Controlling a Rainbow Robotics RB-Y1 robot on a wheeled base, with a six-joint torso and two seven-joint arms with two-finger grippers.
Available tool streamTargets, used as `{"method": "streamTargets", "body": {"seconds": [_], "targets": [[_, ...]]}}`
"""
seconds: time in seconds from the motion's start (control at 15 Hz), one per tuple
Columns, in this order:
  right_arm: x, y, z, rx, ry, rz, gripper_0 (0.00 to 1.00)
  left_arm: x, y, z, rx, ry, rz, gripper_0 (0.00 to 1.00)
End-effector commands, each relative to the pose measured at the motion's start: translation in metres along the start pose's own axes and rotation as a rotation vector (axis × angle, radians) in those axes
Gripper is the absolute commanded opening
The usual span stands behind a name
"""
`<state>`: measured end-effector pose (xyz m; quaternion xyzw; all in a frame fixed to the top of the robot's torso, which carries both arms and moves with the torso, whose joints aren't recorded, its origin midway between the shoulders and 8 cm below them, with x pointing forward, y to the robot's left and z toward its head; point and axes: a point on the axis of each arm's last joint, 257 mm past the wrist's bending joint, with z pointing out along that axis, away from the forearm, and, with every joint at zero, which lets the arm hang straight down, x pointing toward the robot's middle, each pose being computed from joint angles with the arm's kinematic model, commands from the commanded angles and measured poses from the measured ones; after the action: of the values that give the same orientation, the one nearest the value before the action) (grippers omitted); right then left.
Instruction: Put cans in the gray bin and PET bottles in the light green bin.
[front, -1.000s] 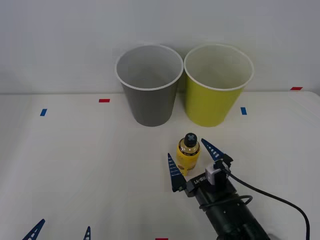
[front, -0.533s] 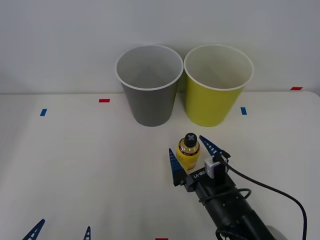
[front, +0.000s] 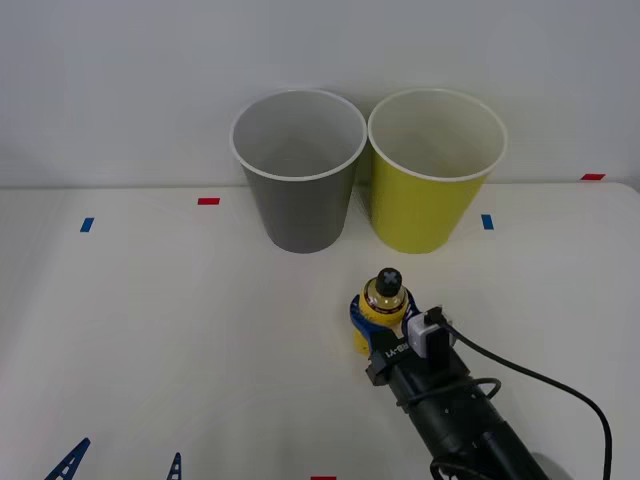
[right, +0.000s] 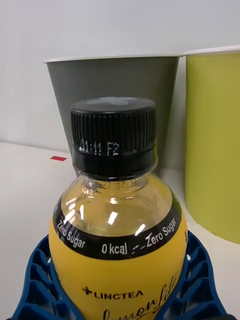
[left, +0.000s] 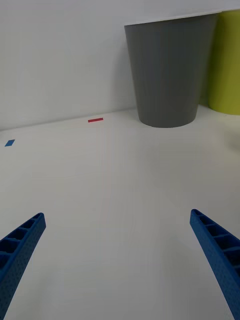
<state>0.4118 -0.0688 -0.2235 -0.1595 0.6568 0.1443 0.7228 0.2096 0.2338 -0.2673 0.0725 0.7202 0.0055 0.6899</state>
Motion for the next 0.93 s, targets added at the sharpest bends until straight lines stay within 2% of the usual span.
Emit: {"method": "streamTargets", "body": {"seconds": [0.07,0.13,0.27,0.47,0.6,0.8,0.93], "targets": [[-0.002,0.002,0.000,-0.004,-0.004,0.004,0.01,0.000,0.000,0.000,0.000,0.000,0.000,1.00],[-0.006,0.004,0.000,-0.010,0.000,0.009,0.00,0.000,0.000,0.000,0.000,0.000,0.000,1.00],[-0.017,0.004,0.000,-0.022,0.049,0.007,0.00,0.000,0.000,0.000,0.000,0.000,0.000,1.00],[-0.051,0.003,-0.002,-0.036,0.109,0.008,0.00,0.000,0.000,0.000,0.000,0.000,0.000,1.00],[-0.078,0.001,-0.006,-0.045,0.173,-0.005,0.00,0.000,0.000,0.000,0.000,0.000,0.000,1.00],[-0.115,0.005,-0.009,-0.052,0.214,0.069,0.00,0.000,0.000,0.000,0.000,0.000,0.000,1.00],[-0.139,0.004,0.000,-0.056,0.175,0.113,0.00,0.000,0.000,0.000,0.000,0.000,0.000,1.00]]}}
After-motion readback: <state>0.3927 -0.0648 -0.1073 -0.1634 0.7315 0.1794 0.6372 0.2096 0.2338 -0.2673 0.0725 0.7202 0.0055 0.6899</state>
